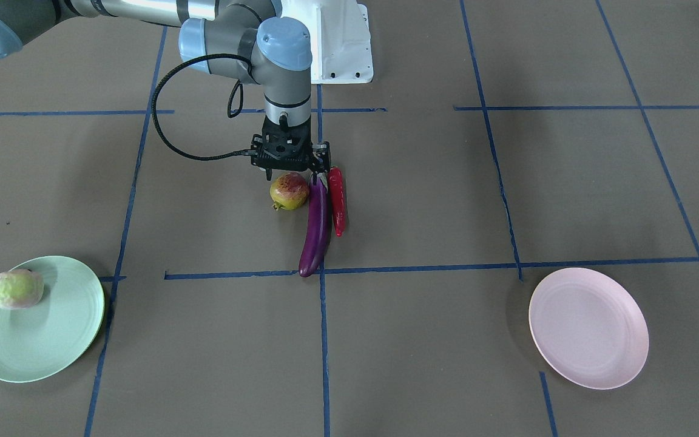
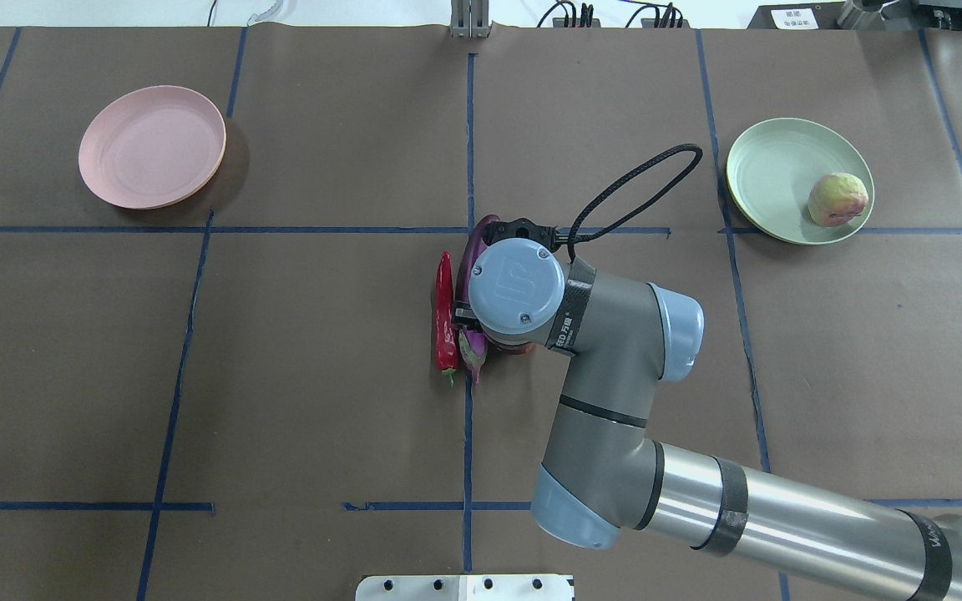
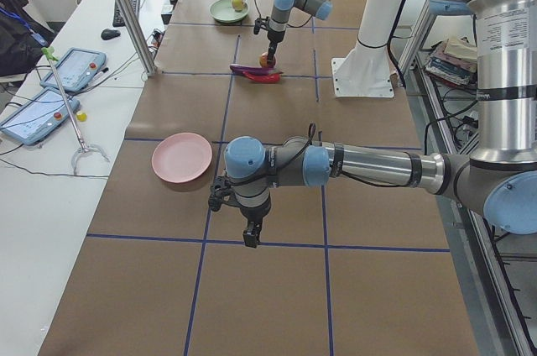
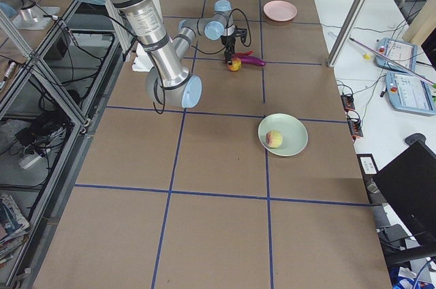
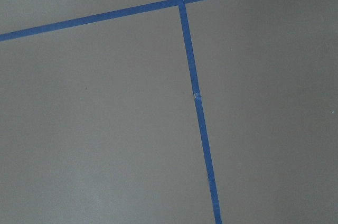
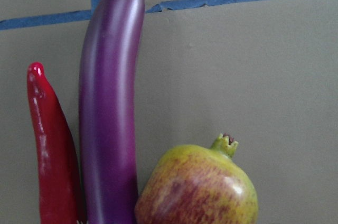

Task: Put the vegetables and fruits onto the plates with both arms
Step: 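Move the right gripper back to the red apple and grasp it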

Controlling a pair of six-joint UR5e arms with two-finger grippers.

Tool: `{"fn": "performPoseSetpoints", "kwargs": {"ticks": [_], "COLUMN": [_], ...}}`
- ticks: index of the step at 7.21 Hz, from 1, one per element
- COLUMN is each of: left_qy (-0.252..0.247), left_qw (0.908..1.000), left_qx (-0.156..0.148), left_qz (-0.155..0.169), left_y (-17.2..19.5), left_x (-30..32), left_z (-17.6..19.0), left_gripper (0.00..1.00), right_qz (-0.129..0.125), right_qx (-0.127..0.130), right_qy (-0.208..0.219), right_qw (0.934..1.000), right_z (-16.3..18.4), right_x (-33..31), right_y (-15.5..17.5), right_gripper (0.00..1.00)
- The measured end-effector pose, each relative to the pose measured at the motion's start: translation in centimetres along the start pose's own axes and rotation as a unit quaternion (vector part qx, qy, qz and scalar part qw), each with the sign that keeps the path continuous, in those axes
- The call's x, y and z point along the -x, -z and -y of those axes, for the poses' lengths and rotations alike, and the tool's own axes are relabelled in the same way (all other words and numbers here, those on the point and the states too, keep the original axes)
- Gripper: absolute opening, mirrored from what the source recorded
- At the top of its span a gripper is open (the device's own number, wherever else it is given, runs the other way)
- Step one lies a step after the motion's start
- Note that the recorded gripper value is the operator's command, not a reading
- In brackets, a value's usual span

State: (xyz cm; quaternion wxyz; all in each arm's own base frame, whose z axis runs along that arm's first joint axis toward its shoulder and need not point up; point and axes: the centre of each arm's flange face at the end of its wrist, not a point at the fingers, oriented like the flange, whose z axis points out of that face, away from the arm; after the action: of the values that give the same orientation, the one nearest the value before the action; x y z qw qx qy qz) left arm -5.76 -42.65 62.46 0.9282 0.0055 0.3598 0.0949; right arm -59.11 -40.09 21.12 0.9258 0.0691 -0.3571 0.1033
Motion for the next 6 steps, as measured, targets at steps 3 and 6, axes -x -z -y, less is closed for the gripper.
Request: {"fn": "performPoseSetpoints", "kwargs": {"ticks": [3,6], "left_qy": [0.0,0.0], "left_qw": [1.0,1.0], "left_qx": [0.0,0.0], "left_qz": [0.0,0.0], "left_y": [-0.03,-0.02], "left_x": [0.02,0.02], "left_z": [0.0,0.0], "left_gripper": [1.0,1.0], "right_qz": [-0.006,-0.013], "right_qx": [-0.007,-0.012], "right_qy": [0.003,0.007], "right_qw": [1.0,0.9998], "right_z": [0.24,0.4], "right_x": [0.4,-0.05], "right_y": [-0.53,-1.05], "right_gripper": [0.94,0.1]}}
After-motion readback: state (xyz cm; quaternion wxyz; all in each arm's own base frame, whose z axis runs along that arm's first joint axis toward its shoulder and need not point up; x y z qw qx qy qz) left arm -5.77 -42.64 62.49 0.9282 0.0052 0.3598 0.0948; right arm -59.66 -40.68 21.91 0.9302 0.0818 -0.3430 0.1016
